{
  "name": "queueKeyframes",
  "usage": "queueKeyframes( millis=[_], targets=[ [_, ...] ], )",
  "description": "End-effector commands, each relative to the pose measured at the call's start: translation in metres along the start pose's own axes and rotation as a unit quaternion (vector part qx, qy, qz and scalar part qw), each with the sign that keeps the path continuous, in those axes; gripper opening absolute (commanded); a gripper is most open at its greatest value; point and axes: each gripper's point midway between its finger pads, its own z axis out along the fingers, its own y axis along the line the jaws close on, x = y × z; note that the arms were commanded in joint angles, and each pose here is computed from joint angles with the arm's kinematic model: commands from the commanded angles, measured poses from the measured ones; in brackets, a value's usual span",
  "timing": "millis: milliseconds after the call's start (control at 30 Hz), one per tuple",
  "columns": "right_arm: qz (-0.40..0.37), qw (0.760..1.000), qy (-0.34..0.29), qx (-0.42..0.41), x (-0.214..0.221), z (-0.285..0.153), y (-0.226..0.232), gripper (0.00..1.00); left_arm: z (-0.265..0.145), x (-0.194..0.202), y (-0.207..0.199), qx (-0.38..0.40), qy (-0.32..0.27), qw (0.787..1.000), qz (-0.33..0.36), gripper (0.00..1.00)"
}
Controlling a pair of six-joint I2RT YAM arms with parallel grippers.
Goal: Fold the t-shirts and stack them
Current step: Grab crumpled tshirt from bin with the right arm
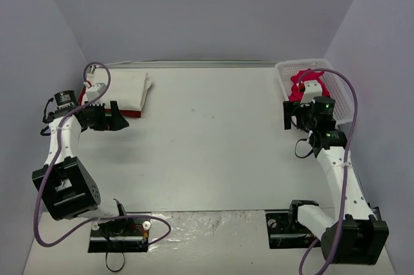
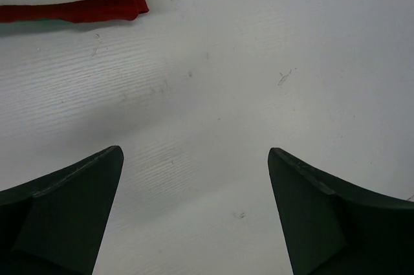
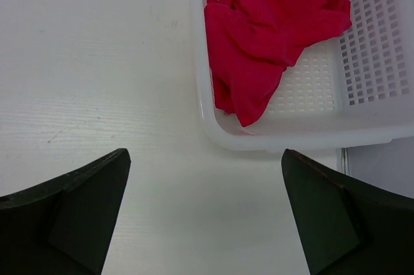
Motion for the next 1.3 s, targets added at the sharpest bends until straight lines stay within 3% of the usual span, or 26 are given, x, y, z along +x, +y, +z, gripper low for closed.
queueKeyframes(
  millis=[0, 133, 200, 267, 333, 567, 700, 867, 1100, 1267],
  targets=[
    [-0.006, 0.999, -0.040, -0.018, -0.020, -0.015, 0.001, 1.00, -0.015, -0.021, -0.001, -0.024, -0.030, 0.999, 0.026, 0.94],
    [-0.008, 0.998, -0.016, -0.062, -0.008, -0.008, 0.018, 1.00, -0.035, -0.039, 0.012, -0.113, -0.082, 0.990, 0.027, 0.94],
    [-0.003, 0.997, -0.026, -0.073, -0.015, -0.007, 0.022, 1.00, -0.055, -0.056, 0.009, -0.154, -0.126, 0.978, 0.063, 0.94],
    [0.008, 0.998, -0.043, -0.047, -0.026, -0.001, 0.013, 1.00, -0.072, -0.070, 0.004, -0.180, -0.174, 0.963, 0.100, 0.94],
    [0.003, 0.999, -0.040, -0.013, -0.032, 0.007, 0.004, 1.00, -0.076, -0.072, -0.004, -0.171, -0.182, 0.960, 0.127, 0.94],
    [-0.107, 0.990, 0.006, 0.095, -0.053, 0.055, -0.052, 1.00, -0.060, -0.087, -0.014, -0.114, -0.181, 0.967, 0.141, 0.94],
    [-0.099, 0.987, 0.026, 0.120, -0.066, 0.114, -0.075, 1.00, -0.044, -0.082, -0.022, -0.089, -0.163, 0.970, 0.155, 0.94],
    [-0.064, 0.989, 0.047, 0.125, -0.067, 0.170, -0.093, 1.00, -0.036, -0.072, -0.010, -0.124, -0.147, 0.970, 0.146, 0.94],
    [-0.022, 0.985, 0.140, 0.096, 0.001, 0.246, -0.090, 1.00, -0.031, -0.064, -0.006, -0.126, -0.139, 0.973, 0.136, 0.94],
    [-0.004, 0.981, 0.185, 0.055, 0.037, 0.266, -0.075, 1.00, -0.028, -0.054, -0.002, -0.130, -0.120, 0.975, 0.134, 0.94]
  ],
)
